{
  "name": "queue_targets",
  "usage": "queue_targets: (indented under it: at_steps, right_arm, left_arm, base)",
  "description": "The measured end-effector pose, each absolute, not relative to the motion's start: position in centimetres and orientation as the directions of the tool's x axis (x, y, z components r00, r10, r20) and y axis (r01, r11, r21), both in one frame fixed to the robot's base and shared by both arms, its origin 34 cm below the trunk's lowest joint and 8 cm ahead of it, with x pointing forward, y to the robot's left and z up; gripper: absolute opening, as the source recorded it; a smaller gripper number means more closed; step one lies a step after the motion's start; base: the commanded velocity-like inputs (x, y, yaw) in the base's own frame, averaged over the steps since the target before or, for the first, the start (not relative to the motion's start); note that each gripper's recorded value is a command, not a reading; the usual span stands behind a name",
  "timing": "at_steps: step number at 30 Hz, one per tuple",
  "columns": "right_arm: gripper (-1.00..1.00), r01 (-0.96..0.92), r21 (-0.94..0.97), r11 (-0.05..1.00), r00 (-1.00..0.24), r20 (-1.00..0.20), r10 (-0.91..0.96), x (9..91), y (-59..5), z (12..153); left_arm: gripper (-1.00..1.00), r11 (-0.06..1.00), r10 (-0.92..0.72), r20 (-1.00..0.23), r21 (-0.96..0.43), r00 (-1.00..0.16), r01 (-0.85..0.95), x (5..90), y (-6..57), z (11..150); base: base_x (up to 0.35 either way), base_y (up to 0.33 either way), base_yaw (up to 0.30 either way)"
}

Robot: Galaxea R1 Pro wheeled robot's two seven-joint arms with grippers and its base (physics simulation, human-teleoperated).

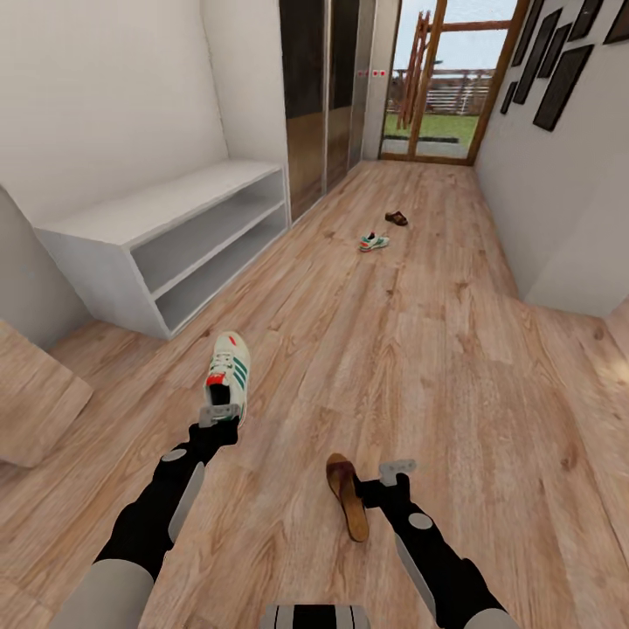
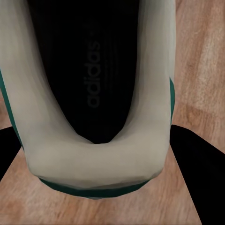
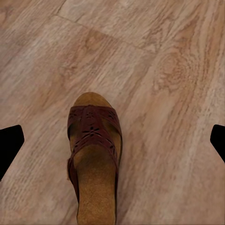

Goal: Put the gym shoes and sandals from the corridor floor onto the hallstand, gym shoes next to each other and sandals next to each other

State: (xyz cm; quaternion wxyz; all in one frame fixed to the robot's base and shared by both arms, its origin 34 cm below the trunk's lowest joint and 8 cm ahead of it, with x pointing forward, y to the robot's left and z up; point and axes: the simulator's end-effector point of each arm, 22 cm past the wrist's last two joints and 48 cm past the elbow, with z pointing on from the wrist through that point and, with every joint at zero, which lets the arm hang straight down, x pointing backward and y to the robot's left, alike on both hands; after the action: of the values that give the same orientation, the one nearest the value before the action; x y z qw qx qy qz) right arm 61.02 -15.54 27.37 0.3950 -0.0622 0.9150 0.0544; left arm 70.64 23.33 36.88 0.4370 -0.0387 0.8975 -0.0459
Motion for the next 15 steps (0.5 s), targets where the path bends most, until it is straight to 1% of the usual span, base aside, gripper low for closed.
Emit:
queue_targets:
  at_steps: [5, 11, 15]
  right_arm:
    - [1.00, -0.159, 0.047, 0.986, -0.679, -0.731, -0.075, 61.02, -15.56, 27.38]
    - [1.00, -0.159, 0.052, 0.986, -0.678, -0.732, -0.071, 61.03, -15.42, 27.43]
    - [1.00, -0.158, 0.050, 0.986, -0.679, -0.731, -0.072, 60.96, -15.41, 27.36]
  left_arm:
    - [-1.00, 0.993, -0.110, -0.786, -0.118, -0.608, -0.026, 70.91, 23.20, 37.40]
    - [-1.00, 0.993, -0.106, -0.757, -0.119, -0.644, -0.024, 70.44, 23.04, 37.06]
    - [-1.00, 0.993, -0.107, -0.759, -0.117, -0.642, -0.027, 70.56, 23.30, 37.37]
  base:
    - [0.000, 0.000, 0.007]
    - [0.000, 0.000, 0.000]
    - [0.000, 0.000, 0.166]
